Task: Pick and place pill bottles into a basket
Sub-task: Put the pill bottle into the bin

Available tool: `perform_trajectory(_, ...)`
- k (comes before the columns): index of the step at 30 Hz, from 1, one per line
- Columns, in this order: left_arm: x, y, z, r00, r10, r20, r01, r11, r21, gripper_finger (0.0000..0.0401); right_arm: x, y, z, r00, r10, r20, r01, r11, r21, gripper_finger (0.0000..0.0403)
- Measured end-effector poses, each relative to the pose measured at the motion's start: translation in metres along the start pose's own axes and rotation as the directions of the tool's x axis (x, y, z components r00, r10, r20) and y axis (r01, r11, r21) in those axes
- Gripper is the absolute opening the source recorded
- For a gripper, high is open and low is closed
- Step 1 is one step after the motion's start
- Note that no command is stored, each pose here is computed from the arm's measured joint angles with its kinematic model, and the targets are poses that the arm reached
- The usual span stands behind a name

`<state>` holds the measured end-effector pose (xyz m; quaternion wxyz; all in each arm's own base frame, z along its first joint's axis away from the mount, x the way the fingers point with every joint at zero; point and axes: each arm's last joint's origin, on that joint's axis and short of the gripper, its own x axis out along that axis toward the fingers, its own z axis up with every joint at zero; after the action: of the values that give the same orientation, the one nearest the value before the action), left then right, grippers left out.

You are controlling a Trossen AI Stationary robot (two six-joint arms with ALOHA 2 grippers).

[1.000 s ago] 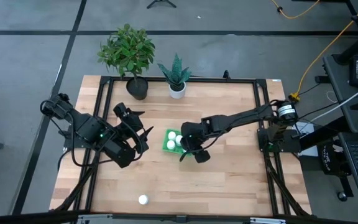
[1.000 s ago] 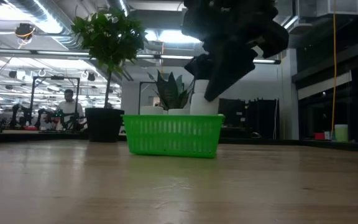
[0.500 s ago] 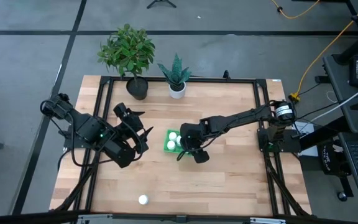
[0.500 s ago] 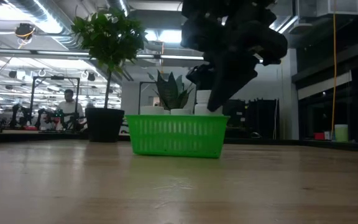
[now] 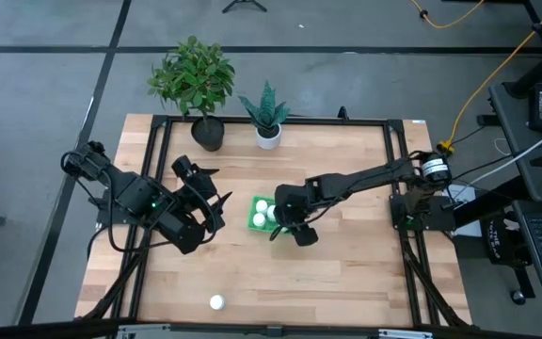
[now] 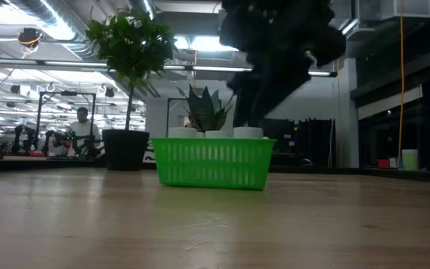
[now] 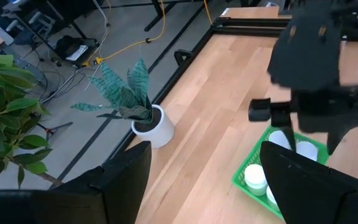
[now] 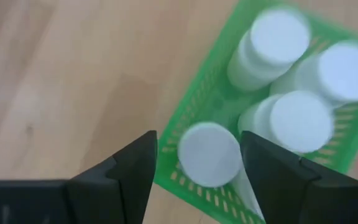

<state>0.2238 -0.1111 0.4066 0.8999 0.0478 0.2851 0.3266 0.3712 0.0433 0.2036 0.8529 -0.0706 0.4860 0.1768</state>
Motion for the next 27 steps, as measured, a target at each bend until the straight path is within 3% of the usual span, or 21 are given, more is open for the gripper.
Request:
perform_trajectory(4, 0.0, 0.0, 0.0, 1.0, 0.001, -0.001, -0.001, 1.0, 0.016, 0.0294, -0.03, 0.009, 0.017, 0.996, -0.019, 0.088, 0.025, 0.998, -0.065, 0.0233)
perform_trajectory(8, 0.0, 0.0, 0.0, 1.0, -0.008, -0.01, 0.009, 0.995, 0.099, 0.0294, -0.074, 0.015, 0.033, 0.973, -0.148, 0.175, 0.168, 0.98, -0.104, 0.0233)
perform_trajectory(13, 0.0, 0.0, -0.002, 0.998, -0.032, -0.047, 0.04, 0.982, 0.184, 0.0294, -0.14, 0.02, 0.032, 0.879, -0.377, 0.291, 0.403, 0.915, -0.034, 0.0233)
perform_trajectory(16, 0.0, 0.001, -0.005, 0.995, -0.046, -0.087, 0.062, 0.979, 0.193, 0.0294, -0.174, 0.027, 0.017, 0.814, -0.48, 0.329, 0.49, 0.87, 0.057, 0.0233)
perform_trajectory(21, 0.001, 0.0, -0.009, 0.988, -0.055, -0.144, 0.081, 0.979, 0.185, 0.0295, -0.212, 0.049, -0.02, 0.715, -0.579, 0.391, 0.546, 0.813, 0.204, 0.0233)
perform_trajectory(24, 0.004, -0.003, -0.012, 0.983, -0.059, -0.175, 0.09, 0.98, 0.177, 0.0299, -0.222, 0.064, -0.046, 0.682, -0.584, 0.441, 0.525, 0.81, 0.261, 0.0233)
perform_trajectory(27, 0.014, -0.011, -0.022, 0.971, -0.08, -0.227, 0.117, 0.981, 0.156, 0.0312, -0.228, 0.076, -0.073, 0.665, -0.547, 0.508, 0.466, 0.836, 0.291, 0.0233)
